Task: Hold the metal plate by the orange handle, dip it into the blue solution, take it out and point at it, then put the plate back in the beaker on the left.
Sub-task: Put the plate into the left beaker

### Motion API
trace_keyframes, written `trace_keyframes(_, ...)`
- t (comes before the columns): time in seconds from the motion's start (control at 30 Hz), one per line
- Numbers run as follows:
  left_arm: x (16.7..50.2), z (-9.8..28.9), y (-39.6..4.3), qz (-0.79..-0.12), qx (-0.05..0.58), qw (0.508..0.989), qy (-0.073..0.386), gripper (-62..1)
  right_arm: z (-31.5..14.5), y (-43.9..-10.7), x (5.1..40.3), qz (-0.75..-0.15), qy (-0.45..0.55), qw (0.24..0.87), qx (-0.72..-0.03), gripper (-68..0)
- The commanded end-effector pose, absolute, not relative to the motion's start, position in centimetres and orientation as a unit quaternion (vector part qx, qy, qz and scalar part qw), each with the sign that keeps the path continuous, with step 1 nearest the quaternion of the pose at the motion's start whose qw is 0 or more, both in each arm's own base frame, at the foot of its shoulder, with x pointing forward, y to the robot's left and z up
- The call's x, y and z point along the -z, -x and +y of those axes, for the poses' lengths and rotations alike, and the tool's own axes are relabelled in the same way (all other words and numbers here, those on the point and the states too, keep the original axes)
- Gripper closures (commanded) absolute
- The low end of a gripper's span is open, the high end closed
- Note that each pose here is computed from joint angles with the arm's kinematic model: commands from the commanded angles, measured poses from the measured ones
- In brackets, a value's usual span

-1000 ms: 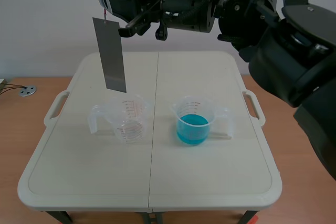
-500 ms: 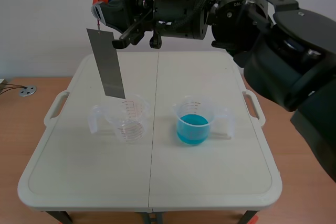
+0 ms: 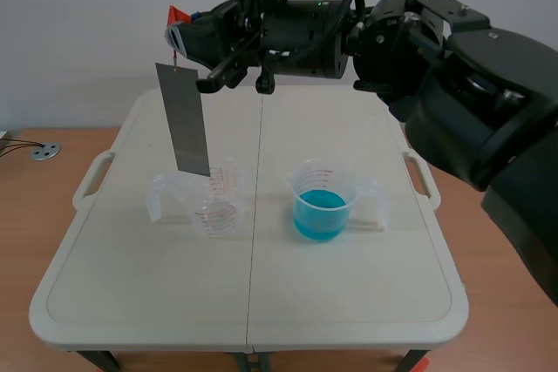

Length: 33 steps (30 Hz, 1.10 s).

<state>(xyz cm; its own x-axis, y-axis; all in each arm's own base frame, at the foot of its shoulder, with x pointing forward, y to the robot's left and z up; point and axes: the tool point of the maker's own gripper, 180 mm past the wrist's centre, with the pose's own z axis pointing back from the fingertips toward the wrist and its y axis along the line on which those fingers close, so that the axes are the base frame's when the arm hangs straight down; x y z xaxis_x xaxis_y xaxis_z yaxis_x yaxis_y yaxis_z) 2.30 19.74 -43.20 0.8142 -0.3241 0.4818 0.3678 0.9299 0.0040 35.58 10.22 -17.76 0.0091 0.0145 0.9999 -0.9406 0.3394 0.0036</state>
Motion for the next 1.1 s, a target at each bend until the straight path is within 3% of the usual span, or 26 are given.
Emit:
trace_keyframes(0.0, 43.0, 19.5, -2.6, -0.252, 0.181, 0.949, 0.049, -2.7, 10.3, -35.8, 16.6, -0.583, -0.415, 0.569, -0.405, -1.5)
trace_keyframes(1.07, 43.0, 19.5, -2.6, -0.251, 0.181, 0.95, 0.049, -2.7, 10.5, -35.4, 23.3, -0.526, -0.439, 0.62, -0.383, -1.5)
